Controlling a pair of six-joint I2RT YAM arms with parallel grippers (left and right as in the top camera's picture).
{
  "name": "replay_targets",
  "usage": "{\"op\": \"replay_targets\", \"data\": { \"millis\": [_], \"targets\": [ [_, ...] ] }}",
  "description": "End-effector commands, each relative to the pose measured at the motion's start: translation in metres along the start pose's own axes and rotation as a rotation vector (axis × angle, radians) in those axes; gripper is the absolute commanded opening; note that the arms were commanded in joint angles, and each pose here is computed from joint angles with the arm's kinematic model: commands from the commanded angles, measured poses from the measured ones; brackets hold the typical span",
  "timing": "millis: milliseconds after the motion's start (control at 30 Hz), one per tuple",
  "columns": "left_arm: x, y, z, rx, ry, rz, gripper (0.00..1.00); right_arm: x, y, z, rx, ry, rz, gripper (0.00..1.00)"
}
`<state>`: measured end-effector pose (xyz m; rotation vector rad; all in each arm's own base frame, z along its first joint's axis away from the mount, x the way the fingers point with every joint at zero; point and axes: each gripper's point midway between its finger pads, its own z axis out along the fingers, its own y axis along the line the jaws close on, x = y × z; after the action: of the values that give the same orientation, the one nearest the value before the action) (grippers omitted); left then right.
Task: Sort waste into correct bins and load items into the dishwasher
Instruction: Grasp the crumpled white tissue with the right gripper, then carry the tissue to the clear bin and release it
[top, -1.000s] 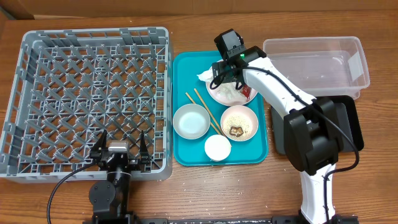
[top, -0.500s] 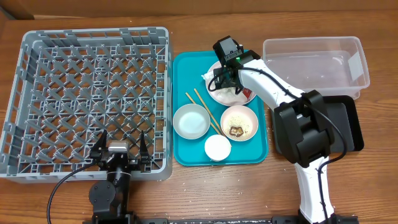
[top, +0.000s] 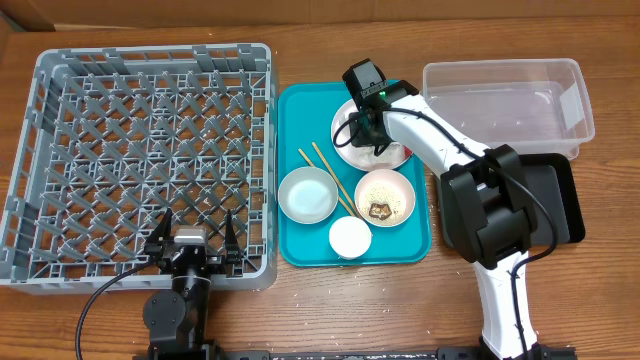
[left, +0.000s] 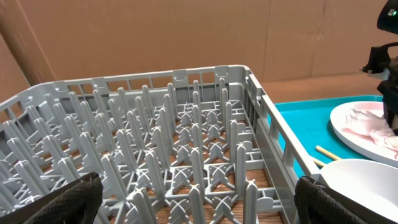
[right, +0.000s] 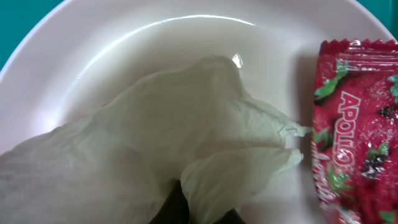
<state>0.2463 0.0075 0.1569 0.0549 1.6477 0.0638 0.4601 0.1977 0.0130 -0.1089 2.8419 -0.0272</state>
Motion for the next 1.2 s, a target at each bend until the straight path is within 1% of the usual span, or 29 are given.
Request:
{"op": "replay_targets", "data": {
  "millis": [0, 133, 167, 200, 267, 333, 433, 467, 567, 700, 800, 833, 867, 933, 967, 1000, 1033, 1067, 1100, 1167],
  "targets": [
    [0.000, 0.000, 0.000, 0.000, -0.006, -0.006, 1.00, 0.002, 0.001, -0.004, -0.015, 0.031, 0.002, 0.04],
    [0.000, 0.000, 0.000, 0.000, -0.006, -0.006, 1.00, -0.017, 0.003, -0.051, -0.037, -0.005, 0.007, 0.04],
    [0.000, 0.000, 0.000, 0.000, -0.006, -0.006, 1.00, -0.025, 0.004, -0.069, -0.050, -0.026, 0.010, 0.04],
    [0.000, 0.000, 0.000, 0.000, -0.006, -0.006, 1.00, -0.036, 0.006, -0.100, -0.075, -0.064, 0.016, 0.04],
    [0.000, 0.000, 0.000, 0.000, -0.006, -0.006, 1.00, -0.049, 0.002, -0.137, -0.093, -0.116, 0.026, 0.04],
    [0.000, 0.000, 0.000, 0.000, -0.006, -0.006, 1.00, -0.061, -0.007, -0.174, -0.103, -0.170, 0.045, 0.04],
    [0.000, 0.000, 0.000, 0.000, -0.006, -0.006, 1.00, -0.070, -0.029, -0.209, -0.102, -0.222, 0.090, 0.04],
    [0.000, 0.000, 0.000, 0.000, -0.006, -0.006, 1.00, -0.075, -0.056, -0.218, -0.059, -0.241, 0.176, 0.04],
    [0.000, 0.000, 0.000, 0.000, -0.006, -0.006, 1.00, -0.074, -0.107, -0.213, 0.013, -0.219, 0.357, 0.04],
    [0.000, 0.000, 0.000, 0.000, -0.006, -0.006, 1.00, -0.067, -0.164, -0.187, 0.070, -0.161, 0.578, 0.04],
    [0.000, 0.000, 0.000, 0.000, -0.006, -0.006, 1.00, -0.063, -0.188, -0.163, 0.086, -0.128, 0.649, 0.04],
    [0.000, 0.000, 0.000, -0.001, -0.006, -0.006, 1.00, -0.061, -0.194, -0.155, 0.089, -0.119, 0.661, 0.06],
    [0.000, 0.000, 0.000, -0.001, -0.006, -0.006, 1.00, -0.060, -0.199, -0.148, 0.088, -0.111, 0.672, 0.12],
    [0.000, 0.000, 0.000, 0.000, -0.006, -0.006, 1.00, -0.055, -0.204, -0.137, 0.089, -0.095, 0.685, 0.33],
    [0.000, 0.000, 0.000, 0.000, -0.006, -0.006, 1.00, -0.051, -0.207, -0.132, 0.096, -0.082, 0.690, 0.40],
    [0.000, 0.000, 0.000, 0.000, -0.006, -0.006, 1.00, -0.049, -0.208, -0.130, 0.099, -0.075, 0.691, 0.49],
    [0.000, 0.000, 0.000, 0.000, -0.006, -0.006, 1.00, -0.048, -0.209, -0.129, 0.101, -0.069, 0.693, 0.61],
    [0.000, 0.000, 0.000, 0.000, -0.006, -0.006, 1.00, -0.047, -0.209, -0.129, 0.102, -0.065, 0.693, 0.69],
    [0.000, 0.000, 0.000, 0.000, -0.006, -0.006, 1.00, -0.046, -0.208, -0.130, 0.101, -0.064, 0.692, 0.74],
    [0.000, 0.000, 0.000, 0.000, -0.006, -0.006, 1.00, -0.049, -0.203, -0.137, 0.065, -0.063, 0.681, 0.76]
  ]
}}
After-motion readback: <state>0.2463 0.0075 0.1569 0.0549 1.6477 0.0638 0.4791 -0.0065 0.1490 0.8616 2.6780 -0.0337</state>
